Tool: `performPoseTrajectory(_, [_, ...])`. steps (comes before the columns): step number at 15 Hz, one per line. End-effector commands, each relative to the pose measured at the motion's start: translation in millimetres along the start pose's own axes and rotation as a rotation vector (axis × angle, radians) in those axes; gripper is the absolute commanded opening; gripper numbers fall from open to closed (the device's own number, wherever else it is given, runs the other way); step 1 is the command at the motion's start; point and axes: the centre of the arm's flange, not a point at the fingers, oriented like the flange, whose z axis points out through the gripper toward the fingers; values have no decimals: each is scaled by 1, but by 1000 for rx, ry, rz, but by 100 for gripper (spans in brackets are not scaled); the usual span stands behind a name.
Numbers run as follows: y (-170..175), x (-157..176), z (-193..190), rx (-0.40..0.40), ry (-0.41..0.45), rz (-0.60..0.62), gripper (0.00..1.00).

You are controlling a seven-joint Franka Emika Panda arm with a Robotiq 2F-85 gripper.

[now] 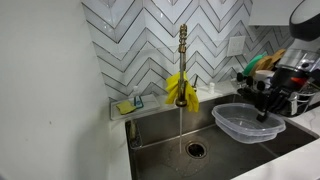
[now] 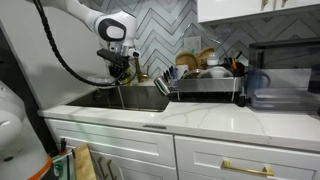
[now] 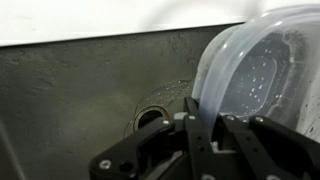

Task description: Open the tap, pick up the lunchbox on the counter and the rinse it

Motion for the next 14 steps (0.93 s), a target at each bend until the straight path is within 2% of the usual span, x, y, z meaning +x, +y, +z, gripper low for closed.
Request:
performPoseTrajectory(1, [-19,12,36,-46,9,43,2])
performPoseTrajectory(9, [-19,51,82,-78,121,120,2])
performPoseTrajectory(14, [-23,69,100,-43,176,145,2])
